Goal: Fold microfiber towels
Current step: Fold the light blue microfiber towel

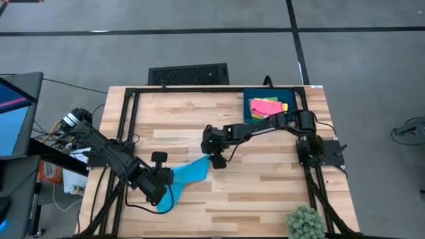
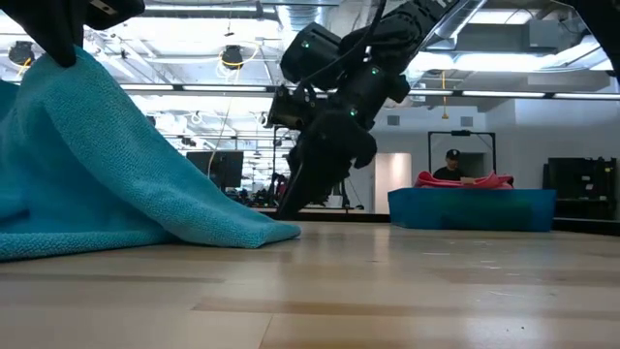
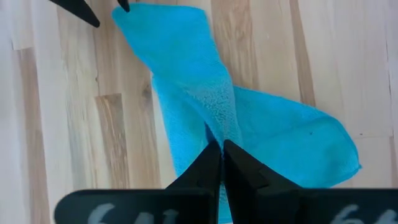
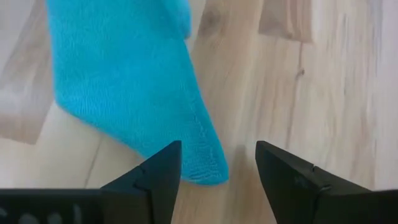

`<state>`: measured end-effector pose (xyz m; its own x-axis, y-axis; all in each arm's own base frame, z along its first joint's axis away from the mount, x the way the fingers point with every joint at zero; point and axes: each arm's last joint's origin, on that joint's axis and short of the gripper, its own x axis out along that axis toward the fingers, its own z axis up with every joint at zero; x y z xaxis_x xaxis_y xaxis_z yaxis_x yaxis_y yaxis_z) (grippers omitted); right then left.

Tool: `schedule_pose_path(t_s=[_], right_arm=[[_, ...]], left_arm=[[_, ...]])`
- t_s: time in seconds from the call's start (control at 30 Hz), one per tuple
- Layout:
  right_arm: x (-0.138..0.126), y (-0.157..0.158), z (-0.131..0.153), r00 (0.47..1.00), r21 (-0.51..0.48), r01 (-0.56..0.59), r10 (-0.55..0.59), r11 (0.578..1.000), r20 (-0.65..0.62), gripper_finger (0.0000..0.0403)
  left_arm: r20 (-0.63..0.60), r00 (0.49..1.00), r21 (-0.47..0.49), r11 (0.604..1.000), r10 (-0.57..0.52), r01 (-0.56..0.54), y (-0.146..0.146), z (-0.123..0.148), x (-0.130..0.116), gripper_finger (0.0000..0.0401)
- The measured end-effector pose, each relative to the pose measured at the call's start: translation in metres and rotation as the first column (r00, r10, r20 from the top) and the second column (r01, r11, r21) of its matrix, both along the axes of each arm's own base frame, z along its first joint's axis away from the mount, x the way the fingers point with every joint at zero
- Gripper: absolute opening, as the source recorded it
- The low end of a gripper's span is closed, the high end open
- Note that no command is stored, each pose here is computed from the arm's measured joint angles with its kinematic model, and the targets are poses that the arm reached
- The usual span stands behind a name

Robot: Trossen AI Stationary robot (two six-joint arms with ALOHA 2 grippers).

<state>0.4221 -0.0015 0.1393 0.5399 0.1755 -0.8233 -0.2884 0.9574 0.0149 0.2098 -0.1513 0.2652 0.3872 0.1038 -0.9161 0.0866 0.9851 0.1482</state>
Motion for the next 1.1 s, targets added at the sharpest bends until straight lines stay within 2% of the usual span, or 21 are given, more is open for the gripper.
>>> schedule_pose_path(t_s=[0.13,0.23,0.43,0.53,0.6,0.87,0.93,1.03,1.1], right_arm=[[0.001,0.006,0.001,0.998,0.007,-0.057,0.057,0.998,0.022,0.0228],[0.001,0.009,0.001,0.997,0.005,-0.071,0.071,0.997,0.024,0.0213],[0.006,0.006,-0.005,0.996,-0.002,-0.068,0.068,0.998,0.051,0.0127],[0.005,0.006,-0.011,0.996,0.019,-0.083,0.082,0.996,0.037,0.0103],[0.009,0.006,-0.013,0.993,0.042,-0.098,0.095,0.994,0.063,0.0101],[0.003,0.005,-0.019,0.994,0.031,-0.106,0.106,0.994,-0.016,0.0125],[0.0,0.005,-0.02,0.993,0.032,-0.108,0.11,0.994,-0.046,0.0098],[-0.005,0.006,-0.016,0.99,0.041,-0.104,0.108,0.994,-0.091,0.0022],[-0.01,0.007,-0.011,0.988,0.047,-0.097,0.102,0.994,-0.119,0.0014]], left_arm=[[0.001,1.0,0.001,1.0,0.0,0.0,0.0,0.0,0.0,0.0003],[0.001,1.0,0.004,1.0,-0.004,0.004,0.0,0.0,0.0,0.0003],[0.018,1.0,0.029,1.0,-0.002,0.002,0.001,0.0,0.0,0.0003],[0.017,1.0,0.028,1.0,-0.002,0.002,0.001,0.0,0.0,0.0003],[0.017,1.0,0.028,1.0,-0.003,0.002,0.001,0.0,0.0,0.0003],[0.011,1.0,0.046,0.999,-0.018,0.018,0.001,0.0,0.0,0.0003],[0.012,1.0,0.058,0.998,-0.028,0.028,0.002,0.0,0.0,0.0003],[0.023,1.0,0.064,0.998,-0.007,0.006,0.002,0.0,0.0,0.0003],[0.041,0.999,0.072,0.997,0.022,-0.025,0.003,0.001,0.0,0.0003]])
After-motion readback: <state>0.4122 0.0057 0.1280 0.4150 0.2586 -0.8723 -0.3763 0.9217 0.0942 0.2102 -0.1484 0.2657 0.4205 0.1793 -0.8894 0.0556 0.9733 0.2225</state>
